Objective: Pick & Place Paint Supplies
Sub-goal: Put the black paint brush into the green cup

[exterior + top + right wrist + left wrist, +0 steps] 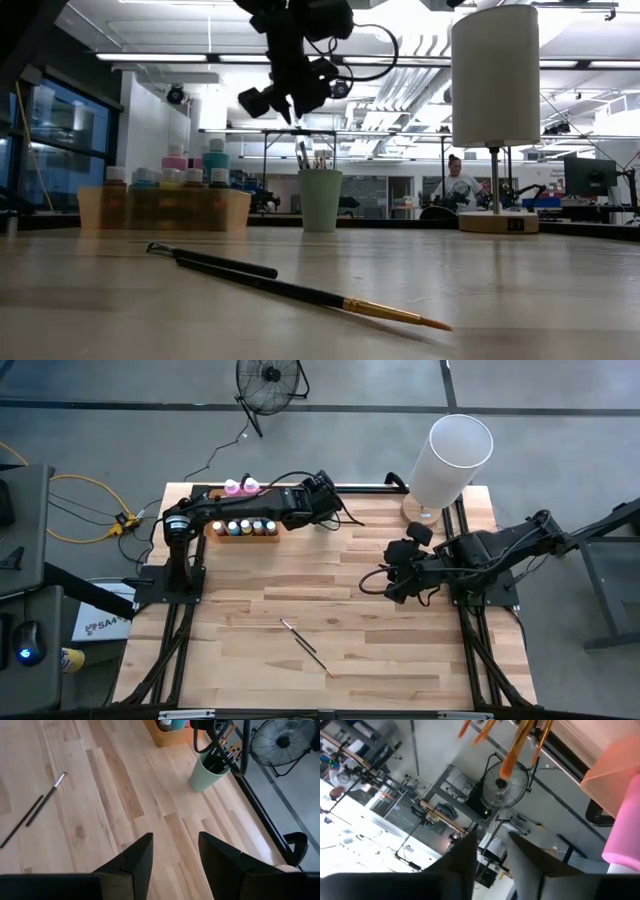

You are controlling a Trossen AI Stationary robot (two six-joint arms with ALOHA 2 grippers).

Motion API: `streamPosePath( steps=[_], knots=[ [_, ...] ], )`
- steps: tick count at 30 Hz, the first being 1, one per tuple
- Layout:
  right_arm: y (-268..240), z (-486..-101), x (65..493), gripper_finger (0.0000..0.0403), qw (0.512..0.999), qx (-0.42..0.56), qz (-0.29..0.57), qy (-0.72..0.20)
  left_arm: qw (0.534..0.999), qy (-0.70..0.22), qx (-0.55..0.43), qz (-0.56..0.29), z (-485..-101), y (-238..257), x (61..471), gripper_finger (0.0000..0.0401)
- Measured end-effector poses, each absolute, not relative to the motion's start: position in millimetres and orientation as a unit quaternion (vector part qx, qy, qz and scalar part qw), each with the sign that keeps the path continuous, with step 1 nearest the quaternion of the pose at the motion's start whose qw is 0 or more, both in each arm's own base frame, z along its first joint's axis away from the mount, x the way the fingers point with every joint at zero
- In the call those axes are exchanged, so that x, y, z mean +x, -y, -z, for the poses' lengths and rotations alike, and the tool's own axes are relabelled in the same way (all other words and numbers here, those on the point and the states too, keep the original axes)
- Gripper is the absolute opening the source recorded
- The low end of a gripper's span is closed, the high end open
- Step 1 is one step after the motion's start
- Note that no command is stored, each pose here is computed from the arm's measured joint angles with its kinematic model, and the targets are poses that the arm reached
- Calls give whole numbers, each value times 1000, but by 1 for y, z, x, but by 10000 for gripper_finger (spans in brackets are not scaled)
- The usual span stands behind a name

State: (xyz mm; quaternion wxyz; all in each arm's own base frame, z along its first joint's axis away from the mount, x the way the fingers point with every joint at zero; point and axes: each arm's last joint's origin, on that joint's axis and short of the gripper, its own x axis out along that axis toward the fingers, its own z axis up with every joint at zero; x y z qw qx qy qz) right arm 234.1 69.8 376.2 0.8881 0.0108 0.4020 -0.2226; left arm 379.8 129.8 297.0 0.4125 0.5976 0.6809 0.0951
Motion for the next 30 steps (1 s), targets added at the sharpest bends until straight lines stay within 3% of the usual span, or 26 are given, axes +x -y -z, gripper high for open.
streamPosePath(
  steps=[4,8,15,18,21,26,30],
  knots=[
    [-70,-376,234,152,888,11,223,-402,417,-682,587,-122,-297,-129,380,133],
    [-70,-376,234,152,888,24,230,-397,442,-673,556,-206,-300,-122,380,144],
    [-69,-377,234,152,887,52,255,-382,620,-577,403,-346,-335,-82,350,145],
    [-69,-377,234,152,886,63,260,-379,699,-544,281,-370,-345,-60,329,145],
    [-69,-377,234,152,885,74,265,-375,747,-527,133,-382,-352,-41,309,145],
    [-69,-377,234,152,884,97,274,-367,747,-529,-70,-396,-351,-12,292,145],
    [-69,-377,234,152,880,126,286,-358,714,-539,-139,-425,-332,17,284,145]
  ],
)
